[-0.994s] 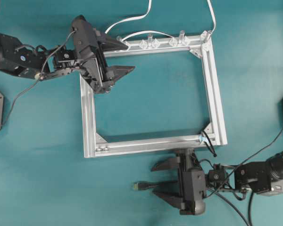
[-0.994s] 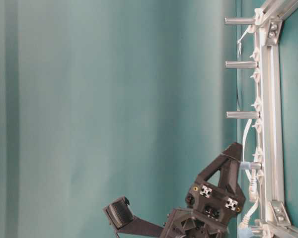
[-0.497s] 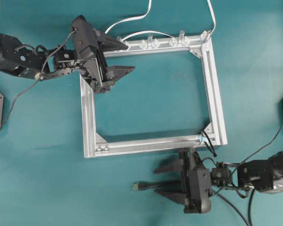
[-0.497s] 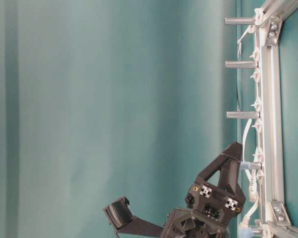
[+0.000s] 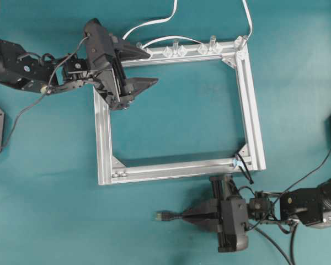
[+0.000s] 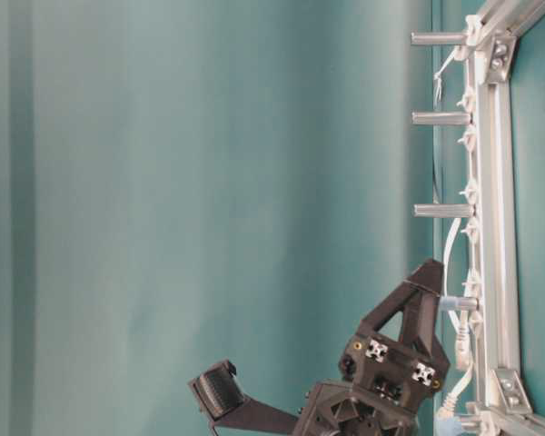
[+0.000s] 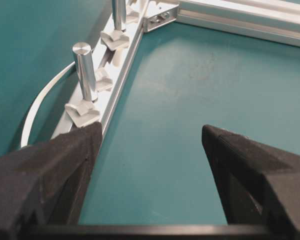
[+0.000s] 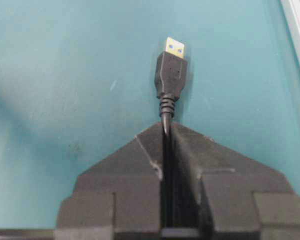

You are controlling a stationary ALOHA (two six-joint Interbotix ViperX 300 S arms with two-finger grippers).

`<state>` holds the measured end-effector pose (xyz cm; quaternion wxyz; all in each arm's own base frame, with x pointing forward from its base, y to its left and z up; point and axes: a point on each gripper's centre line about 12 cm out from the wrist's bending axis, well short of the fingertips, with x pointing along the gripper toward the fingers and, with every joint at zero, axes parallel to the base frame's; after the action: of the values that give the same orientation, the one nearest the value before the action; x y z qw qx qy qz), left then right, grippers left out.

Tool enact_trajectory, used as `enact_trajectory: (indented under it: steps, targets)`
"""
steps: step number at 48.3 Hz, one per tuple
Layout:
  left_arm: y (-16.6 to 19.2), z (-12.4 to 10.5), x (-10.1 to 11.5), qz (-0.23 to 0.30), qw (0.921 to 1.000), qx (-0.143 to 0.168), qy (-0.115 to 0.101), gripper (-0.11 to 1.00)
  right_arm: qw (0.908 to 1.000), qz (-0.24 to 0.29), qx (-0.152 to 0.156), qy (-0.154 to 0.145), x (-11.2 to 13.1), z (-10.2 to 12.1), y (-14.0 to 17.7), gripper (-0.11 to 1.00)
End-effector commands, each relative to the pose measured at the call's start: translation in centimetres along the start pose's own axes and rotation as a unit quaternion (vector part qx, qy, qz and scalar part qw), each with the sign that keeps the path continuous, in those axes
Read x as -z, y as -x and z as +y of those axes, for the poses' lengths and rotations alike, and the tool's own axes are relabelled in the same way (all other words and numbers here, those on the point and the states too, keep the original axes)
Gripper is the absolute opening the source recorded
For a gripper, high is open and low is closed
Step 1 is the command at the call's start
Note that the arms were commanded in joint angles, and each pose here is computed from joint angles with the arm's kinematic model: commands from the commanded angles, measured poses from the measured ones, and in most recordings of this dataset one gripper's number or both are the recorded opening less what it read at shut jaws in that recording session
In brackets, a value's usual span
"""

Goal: Insert the wire through the string loop located on the right side.
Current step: 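Close the right gripper on the cable just behind the USB plug, then lift the cable with the right gripper and swing it rightward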

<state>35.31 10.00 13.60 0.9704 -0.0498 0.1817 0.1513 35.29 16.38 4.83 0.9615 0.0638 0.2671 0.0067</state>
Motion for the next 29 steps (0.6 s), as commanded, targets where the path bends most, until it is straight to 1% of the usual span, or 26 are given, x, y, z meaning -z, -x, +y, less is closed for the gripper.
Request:
enact_trajectory:
  steps: [1, 8, 14, 22, 29]
  targets:
    - [0.2, -0.2, -1.7, -0.025, 0.9997, 0.003, 0.002, 0.81, 0.9998, 0.021, 0.002, -0.005, 0.3, -0.3, 0.1, 0.07]
    - [0.2, -0.2, -1.7, -0.025, 0.9997, 0.003, 0.002, 0.81, 0.9997, 0.022, -0.001, -0.005, 0.1, -0.3, 0.3, 0.07]
    - [0.2, -0.2, -1.7, -0.025, 0.9997, 0.003, 0.002, 0.81, 0.9999, 0.015, -0.005, -0.004, -0.6, -0.1, 0.6, 0.07]
    - [0.2, -0.2, -1.7, -0.025, 0.9997, 0.003, 0.002, 0.81, 0.9998, -0.002, -0.020, 0.002, -2.9, 0.4, 1.7, 0.07]
    - [0.2, -0.2, -1.7, -0.026, 0.9997, 0.003, 0.002, 0.81, 0.9993, -0.020, -0.032, 0.010, -5.6, 0.3, 3.0, 0.07]
